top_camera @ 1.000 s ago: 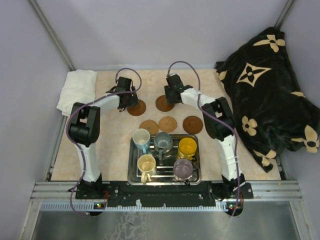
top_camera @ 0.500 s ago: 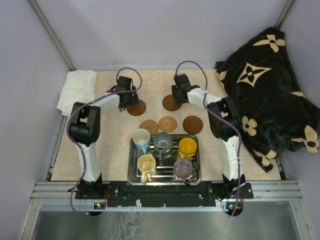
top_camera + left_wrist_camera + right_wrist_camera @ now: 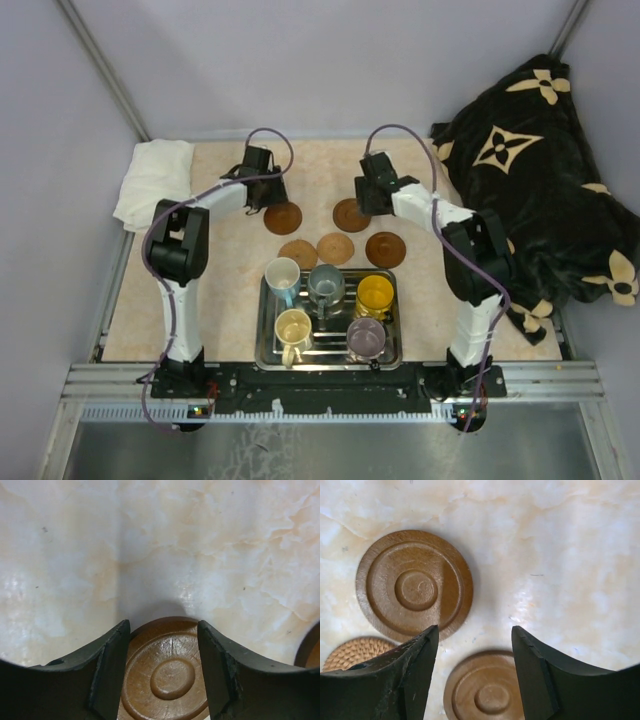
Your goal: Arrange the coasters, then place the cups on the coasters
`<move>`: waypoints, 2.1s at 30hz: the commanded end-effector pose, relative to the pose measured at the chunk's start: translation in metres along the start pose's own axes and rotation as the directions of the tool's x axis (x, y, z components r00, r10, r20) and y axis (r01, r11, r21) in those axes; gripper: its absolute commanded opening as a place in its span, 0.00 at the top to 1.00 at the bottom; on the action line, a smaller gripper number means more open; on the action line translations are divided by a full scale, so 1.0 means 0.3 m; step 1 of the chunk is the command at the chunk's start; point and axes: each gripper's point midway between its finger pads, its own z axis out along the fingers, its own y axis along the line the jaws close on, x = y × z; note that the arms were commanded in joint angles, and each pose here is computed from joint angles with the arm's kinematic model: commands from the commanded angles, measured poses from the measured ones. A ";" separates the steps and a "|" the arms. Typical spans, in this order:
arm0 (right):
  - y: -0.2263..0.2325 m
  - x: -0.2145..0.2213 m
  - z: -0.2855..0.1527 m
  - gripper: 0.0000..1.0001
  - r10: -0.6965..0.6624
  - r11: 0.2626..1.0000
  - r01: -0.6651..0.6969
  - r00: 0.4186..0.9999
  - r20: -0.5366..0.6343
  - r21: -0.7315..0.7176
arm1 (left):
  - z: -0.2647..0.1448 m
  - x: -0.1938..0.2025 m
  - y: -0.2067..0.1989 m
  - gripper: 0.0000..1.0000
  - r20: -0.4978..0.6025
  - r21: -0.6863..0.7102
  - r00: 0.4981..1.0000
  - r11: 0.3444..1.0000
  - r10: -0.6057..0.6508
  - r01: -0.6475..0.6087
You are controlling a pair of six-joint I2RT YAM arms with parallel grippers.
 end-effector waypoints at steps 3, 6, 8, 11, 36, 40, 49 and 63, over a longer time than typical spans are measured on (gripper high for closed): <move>-0.098 -0.113 -0.254 0.39 0.019 0.996 -0.033 0.986 0.164 0.080 | 0.038 0.062 -0.125 0.38 -0.068 0.104 0.997 0.994 0.024 -0.016; -0.141 -0.050 -0.295 0.39 0.025 0.992 -0.041 0.990 0.139 0.118 | 0.041 0.067 -0.137 0.38 -0.072 0.104 0.997 0.994 0.035 -0.027; -0.153 0.016 -0.296 0.40 0.030 0.991 -0.042 0.995 0.096 0.126 | 0.037 0.071 -0.130 0.37 -0.073 0.093 0.997 0.995 0.037 -0.030; -0.163 0.138 -0.275 0.40 0.049 0.991 -0.052 0.998 0.025 0.124 | 0.024 0.080 -0.108 0.34 -0.073 0.069 0.996 0.997 0.044 -0.039; -0.170 0.251 -0.215 0.42 0.118 0.986 -0.117 0.993 -0.004 0.120 | -0.318 -0.100 -0.057 0.19 0.166 0.012 0.982 0.996 0.087 -0.090; -0.158 0.248 -0.158 0.43 0.137 0.986 -0.135 0.990 -0.020 0.098 | -0.324 -0.056 -0.027 0.20 0.152 -0.003 0.984 0.996 0.091 -0.092; -0.161 0.301 -0.073 0.49 0.159 0.980 -0.145 0.983 -0.092 0.135 | -0.305 0.031 0.013 0.22 0.099 -0.016 0.991 0.996 0.089 -0.088; -0.376 0.236 -0.018 0.59 0.278 0.926 -0.249 0.958 -0.066 0.284 | -0.294 0.083 0.037 0.22 0.068 -0.029 0.995 0.997 0.075 -0.073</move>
